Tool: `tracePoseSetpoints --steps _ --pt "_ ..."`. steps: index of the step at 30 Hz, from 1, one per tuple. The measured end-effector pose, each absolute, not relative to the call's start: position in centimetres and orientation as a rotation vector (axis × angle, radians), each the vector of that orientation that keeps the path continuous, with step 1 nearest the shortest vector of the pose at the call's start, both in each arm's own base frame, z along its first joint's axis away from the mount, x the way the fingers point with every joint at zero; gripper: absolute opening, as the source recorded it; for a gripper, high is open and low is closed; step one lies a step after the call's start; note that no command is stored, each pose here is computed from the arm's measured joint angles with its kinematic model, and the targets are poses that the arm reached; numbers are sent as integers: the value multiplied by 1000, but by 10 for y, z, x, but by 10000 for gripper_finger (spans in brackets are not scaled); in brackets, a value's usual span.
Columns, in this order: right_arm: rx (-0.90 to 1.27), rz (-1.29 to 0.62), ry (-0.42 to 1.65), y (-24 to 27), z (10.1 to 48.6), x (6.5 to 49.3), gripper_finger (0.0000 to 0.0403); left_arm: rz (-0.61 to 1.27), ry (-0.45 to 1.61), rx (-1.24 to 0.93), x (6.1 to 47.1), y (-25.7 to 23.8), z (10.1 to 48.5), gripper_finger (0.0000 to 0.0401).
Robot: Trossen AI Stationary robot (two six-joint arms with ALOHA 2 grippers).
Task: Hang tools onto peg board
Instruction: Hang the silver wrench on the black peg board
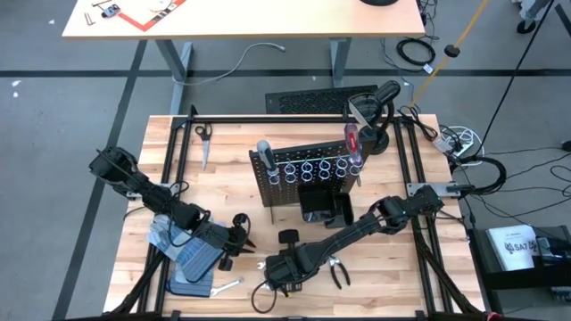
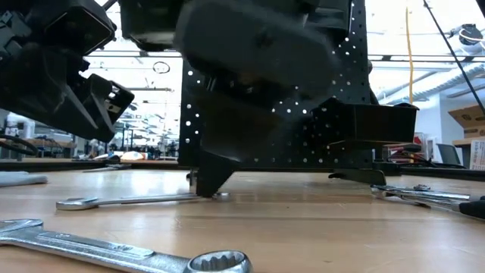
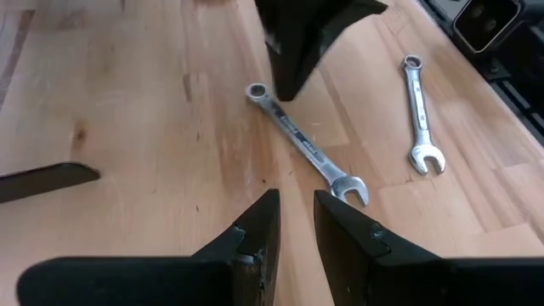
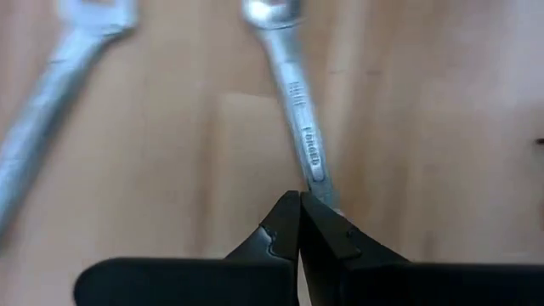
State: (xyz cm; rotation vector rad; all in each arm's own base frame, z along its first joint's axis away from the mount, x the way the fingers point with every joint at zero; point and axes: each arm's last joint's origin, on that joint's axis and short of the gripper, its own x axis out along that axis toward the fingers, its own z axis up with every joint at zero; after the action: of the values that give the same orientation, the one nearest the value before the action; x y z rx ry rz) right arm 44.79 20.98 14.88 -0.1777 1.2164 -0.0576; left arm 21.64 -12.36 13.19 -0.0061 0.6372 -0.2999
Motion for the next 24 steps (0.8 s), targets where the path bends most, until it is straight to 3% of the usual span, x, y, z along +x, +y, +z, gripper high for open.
tracePoseSetpoints --steps 24 --pt "-288 -127 1129 207 153 452 0 -295 654 -87 216 -124 131 82"
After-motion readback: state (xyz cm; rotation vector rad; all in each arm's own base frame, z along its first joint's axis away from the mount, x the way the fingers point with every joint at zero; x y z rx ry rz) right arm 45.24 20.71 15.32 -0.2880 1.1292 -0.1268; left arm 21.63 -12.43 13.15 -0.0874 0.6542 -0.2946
